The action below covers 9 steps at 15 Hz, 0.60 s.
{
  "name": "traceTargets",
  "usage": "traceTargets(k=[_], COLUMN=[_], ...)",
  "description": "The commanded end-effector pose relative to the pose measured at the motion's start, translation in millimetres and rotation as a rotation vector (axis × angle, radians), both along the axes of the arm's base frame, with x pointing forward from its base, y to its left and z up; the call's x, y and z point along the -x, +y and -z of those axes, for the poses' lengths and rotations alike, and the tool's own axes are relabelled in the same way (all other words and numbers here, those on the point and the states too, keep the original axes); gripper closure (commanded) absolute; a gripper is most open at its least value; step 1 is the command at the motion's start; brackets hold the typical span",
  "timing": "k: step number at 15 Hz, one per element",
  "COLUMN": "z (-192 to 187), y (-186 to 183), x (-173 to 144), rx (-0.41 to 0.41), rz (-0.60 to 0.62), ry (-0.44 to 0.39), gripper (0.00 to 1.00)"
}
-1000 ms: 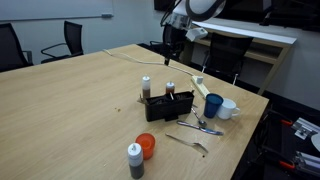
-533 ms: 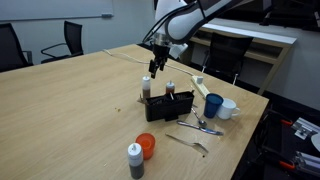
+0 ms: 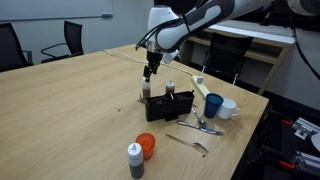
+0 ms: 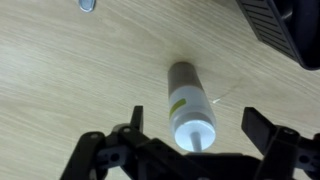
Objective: Get the sauce bottle that's furthest from the orange cup and put it on the right side of it
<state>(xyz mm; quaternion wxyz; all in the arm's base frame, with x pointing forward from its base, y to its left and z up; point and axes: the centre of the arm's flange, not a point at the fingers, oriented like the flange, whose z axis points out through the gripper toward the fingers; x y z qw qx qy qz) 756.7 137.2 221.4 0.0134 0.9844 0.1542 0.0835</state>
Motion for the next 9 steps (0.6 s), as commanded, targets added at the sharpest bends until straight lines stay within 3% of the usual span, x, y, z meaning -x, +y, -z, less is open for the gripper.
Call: traceTargets(k=[1, 9], z=[13, 33], y=[0, 0], x=[-28, -47], rx=[0.022, 0.024], rz=[-0.027, -0.026], ry=[0.026, 0.033], gripper=[0.00, 0.00])
